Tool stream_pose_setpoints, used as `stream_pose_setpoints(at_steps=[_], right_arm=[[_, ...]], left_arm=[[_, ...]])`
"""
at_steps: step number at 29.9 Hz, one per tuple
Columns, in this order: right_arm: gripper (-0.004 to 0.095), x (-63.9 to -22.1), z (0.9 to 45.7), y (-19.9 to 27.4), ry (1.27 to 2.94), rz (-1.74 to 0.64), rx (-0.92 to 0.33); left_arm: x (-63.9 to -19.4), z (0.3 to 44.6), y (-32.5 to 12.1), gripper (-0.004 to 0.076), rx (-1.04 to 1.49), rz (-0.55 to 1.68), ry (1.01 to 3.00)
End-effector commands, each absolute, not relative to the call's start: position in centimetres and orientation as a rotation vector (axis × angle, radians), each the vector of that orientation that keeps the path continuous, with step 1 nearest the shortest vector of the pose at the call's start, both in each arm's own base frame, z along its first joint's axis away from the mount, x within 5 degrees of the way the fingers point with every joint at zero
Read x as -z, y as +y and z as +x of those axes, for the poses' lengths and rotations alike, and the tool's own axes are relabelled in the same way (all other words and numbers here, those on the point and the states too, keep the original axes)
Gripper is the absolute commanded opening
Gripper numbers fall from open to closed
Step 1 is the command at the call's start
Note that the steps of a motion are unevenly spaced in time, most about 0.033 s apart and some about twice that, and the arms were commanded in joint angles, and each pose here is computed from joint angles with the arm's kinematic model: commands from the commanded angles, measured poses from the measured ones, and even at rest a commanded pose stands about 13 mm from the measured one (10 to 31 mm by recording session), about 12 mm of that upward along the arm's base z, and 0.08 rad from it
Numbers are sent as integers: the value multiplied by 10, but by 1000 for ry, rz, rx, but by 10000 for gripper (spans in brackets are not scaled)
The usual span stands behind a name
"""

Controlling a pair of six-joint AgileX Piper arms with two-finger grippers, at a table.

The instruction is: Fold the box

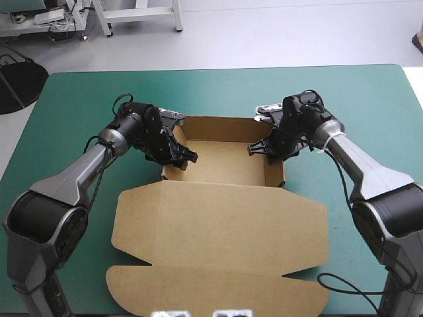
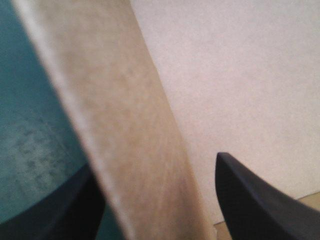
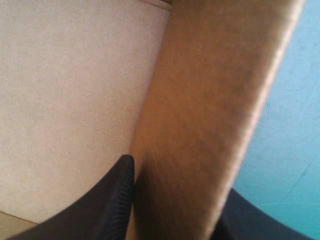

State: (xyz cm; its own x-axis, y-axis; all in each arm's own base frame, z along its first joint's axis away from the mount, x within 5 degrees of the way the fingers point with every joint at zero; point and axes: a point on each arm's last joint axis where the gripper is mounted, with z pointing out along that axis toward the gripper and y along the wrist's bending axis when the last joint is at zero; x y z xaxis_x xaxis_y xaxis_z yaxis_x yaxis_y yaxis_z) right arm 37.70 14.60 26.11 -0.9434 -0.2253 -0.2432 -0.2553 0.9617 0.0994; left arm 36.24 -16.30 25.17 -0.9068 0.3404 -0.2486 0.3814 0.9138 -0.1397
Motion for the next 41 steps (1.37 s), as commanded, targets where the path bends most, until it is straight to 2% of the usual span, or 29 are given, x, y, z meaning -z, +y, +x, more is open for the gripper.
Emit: stream_pose_setpoints(at_steps=[1, 11, 18, 28, 34, 41], right_arm=[[361, -287, 372, 144, 2819, -366, -175], [385, -318, 378, 145, 2741, -359, -186], [409, -337, 380, 140, 2705, -352, -101], [411, -364, 380, 140, 2640, -336, -121], [411, -390, 377, 143, 2562, -314, -212], [411, -415, 363, 136, 2496, -307, -203]], left_arm=[[-286, 360, -167, 521, 333, 524, 2733], [-311, 366, -165, 521, 275, 546, 2664], [-311, 367, -164, 521, 254, 541, 2668], [-319, 366, -163, 521, 256, 539, 2674], [-357, 367, -159, 521, 198, 544, 2619], [-426, 353, -151, 512, 192, 519, 2450]])
